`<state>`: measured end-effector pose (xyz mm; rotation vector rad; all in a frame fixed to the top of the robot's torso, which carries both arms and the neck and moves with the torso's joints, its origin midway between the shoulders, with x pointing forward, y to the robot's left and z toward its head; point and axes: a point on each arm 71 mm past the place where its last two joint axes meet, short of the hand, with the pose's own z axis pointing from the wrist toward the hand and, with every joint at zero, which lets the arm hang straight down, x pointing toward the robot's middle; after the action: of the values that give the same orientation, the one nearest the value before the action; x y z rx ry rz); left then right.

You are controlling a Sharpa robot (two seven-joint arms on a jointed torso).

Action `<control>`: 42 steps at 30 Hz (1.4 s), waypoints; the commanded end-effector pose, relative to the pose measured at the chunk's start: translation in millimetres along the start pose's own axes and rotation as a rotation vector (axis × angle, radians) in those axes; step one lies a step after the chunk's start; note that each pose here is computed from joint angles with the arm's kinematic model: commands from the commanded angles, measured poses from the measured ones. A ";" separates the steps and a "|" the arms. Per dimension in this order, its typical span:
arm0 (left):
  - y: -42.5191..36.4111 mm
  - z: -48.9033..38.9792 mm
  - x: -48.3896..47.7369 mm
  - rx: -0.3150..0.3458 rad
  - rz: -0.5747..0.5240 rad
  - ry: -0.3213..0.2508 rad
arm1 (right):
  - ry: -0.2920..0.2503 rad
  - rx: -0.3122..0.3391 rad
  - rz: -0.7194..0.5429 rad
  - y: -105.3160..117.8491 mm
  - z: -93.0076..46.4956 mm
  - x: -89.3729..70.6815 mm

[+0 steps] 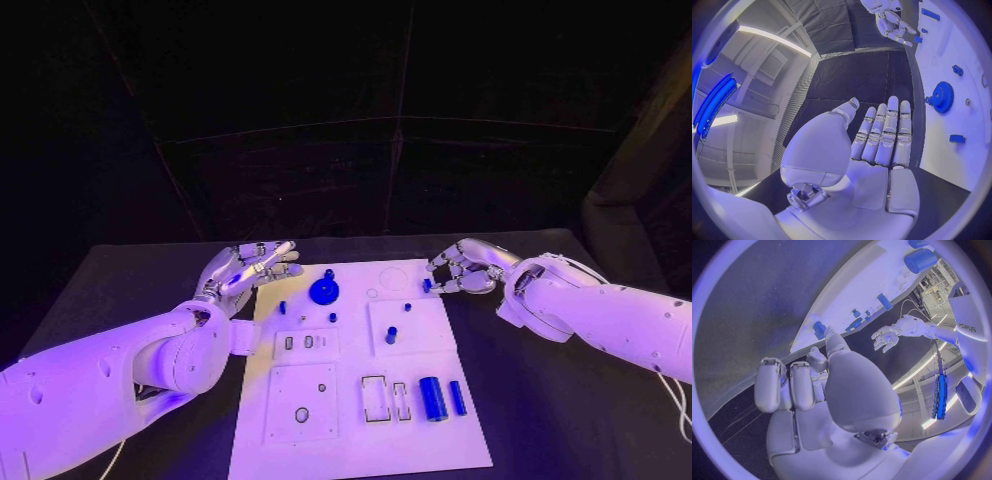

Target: Assemble the parts on the task board

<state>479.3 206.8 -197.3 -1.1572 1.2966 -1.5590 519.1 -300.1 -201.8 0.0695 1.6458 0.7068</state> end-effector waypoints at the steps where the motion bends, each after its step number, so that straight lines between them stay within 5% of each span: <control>1: -1.6 0.8 2.2 0.015 -0.003 0.017 | 0.017 -0.014 0.008 2.2 1.9 2.1; 29: -0.6 2.1 0.1 0.013 0.001 0.010 | 0.060 0.010 0.000 -0.4 6.7 16.7; 42: -0.4 2.2 -1.2 0.011 0.002 0.007 | -0.027 0.004 0.022 1.7 6.7 11.1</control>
<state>481.8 208.6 -198.7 -1.1587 1.2947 -1.5515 521.6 -290.9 -215.5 0.0743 1.6764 0.7091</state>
